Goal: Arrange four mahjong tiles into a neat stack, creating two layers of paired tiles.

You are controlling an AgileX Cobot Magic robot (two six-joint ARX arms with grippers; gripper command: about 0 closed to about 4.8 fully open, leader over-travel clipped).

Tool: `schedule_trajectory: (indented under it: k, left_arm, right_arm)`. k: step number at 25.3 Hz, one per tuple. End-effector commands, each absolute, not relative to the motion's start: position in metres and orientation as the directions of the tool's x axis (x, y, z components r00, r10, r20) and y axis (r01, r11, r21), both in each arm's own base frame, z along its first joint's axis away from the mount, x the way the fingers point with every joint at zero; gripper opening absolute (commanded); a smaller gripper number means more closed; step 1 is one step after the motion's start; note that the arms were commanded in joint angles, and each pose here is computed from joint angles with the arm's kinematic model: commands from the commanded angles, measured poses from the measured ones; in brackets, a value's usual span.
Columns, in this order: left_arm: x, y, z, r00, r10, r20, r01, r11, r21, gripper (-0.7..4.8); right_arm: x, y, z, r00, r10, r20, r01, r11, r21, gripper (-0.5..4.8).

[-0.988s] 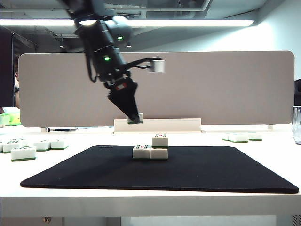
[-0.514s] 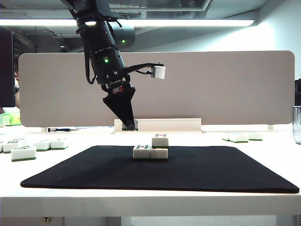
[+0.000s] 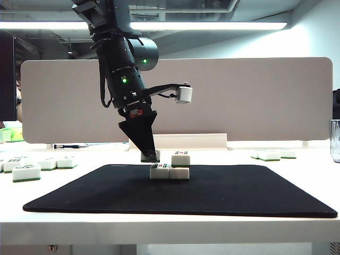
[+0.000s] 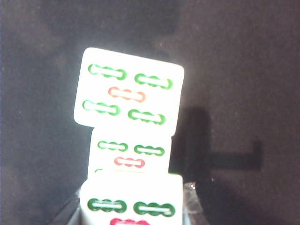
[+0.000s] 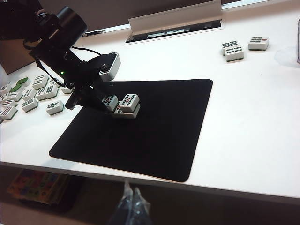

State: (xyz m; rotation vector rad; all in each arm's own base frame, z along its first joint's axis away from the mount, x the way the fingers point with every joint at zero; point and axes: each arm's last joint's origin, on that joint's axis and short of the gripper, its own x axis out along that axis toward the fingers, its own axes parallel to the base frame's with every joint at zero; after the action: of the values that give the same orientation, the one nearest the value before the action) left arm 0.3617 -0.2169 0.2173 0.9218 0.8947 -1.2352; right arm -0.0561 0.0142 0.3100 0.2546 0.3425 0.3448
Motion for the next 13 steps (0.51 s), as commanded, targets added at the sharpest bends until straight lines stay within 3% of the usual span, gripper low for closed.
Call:
schedule_trajectory:
  k: [1, 13]
  left_arm:
    - [0.3622, -0.2181, 0.2194, 0.118, -0.381, -0.917, 0.992, 0.087, 0.091, 1.52]
    - [0.3656, -0.2215, 0.2171, 0.117, -0.43, -0.895, 0.993, 0.078, 0.093, 1.52]
  right_arm:
    - [-0.0591, 0.0143, 0.3103, 0.89, 0.372, -0.263, -0.295, 0.911, 0.29, -0.01]
    - [-0.0595, 0.0143, 0.309, 0.886, 0.372, -0.276, -0.291, 0.91, 0.295, -0.01]
